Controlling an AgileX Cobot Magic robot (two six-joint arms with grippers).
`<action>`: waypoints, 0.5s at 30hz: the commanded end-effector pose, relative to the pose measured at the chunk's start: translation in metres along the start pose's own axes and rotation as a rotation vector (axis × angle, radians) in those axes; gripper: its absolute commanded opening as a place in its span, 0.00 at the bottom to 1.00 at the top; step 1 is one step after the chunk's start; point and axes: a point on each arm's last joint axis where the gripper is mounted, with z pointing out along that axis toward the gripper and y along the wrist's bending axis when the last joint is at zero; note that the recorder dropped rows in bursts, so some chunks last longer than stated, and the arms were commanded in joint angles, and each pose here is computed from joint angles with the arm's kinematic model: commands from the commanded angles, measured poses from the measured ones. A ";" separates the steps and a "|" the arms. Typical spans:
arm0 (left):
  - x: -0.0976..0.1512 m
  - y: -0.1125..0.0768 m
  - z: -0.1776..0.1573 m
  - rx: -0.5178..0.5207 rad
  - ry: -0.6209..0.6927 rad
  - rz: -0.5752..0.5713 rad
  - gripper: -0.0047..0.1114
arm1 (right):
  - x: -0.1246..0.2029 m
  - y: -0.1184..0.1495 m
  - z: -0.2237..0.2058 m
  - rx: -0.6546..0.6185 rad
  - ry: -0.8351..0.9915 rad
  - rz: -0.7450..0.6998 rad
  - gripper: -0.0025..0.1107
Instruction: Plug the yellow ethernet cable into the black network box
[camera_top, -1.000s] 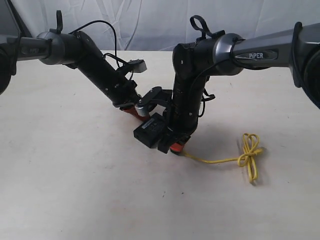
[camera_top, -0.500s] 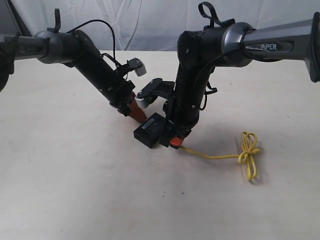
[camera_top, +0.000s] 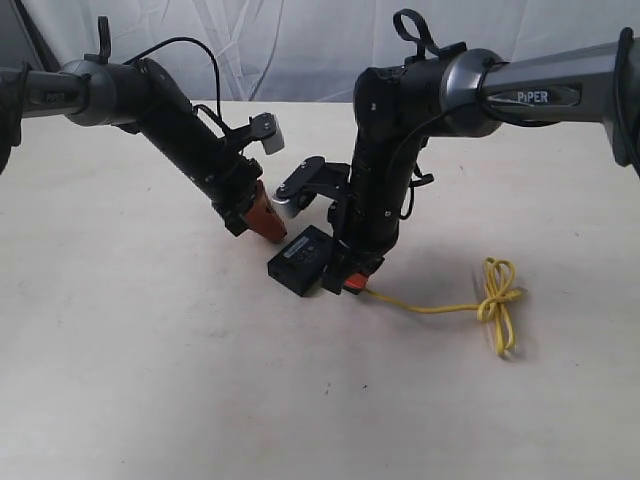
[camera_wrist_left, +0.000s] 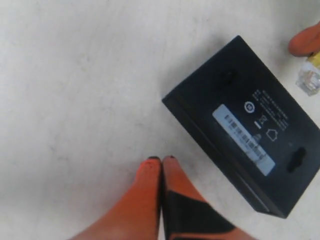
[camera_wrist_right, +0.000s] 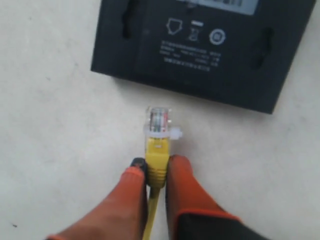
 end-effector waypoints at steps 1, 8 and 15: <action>0.001 0.002 0.002 -0.011 -0.007 0.034 0.04 | 0.002 -0.003 0.000 0.015 0.006 -0.015 0.01; 0.000 0.002 0.002 -0.013 -0.018 0.063 0.04 | 0.000 -0.005 0.008 0.018 -0.007 -0.007 0.01; -0.004 -0.001 0.010 -0.011 -0.009 0.081 0.04 | 0.000 -0.006 0.014 0.009 0.006 -0.004 0.01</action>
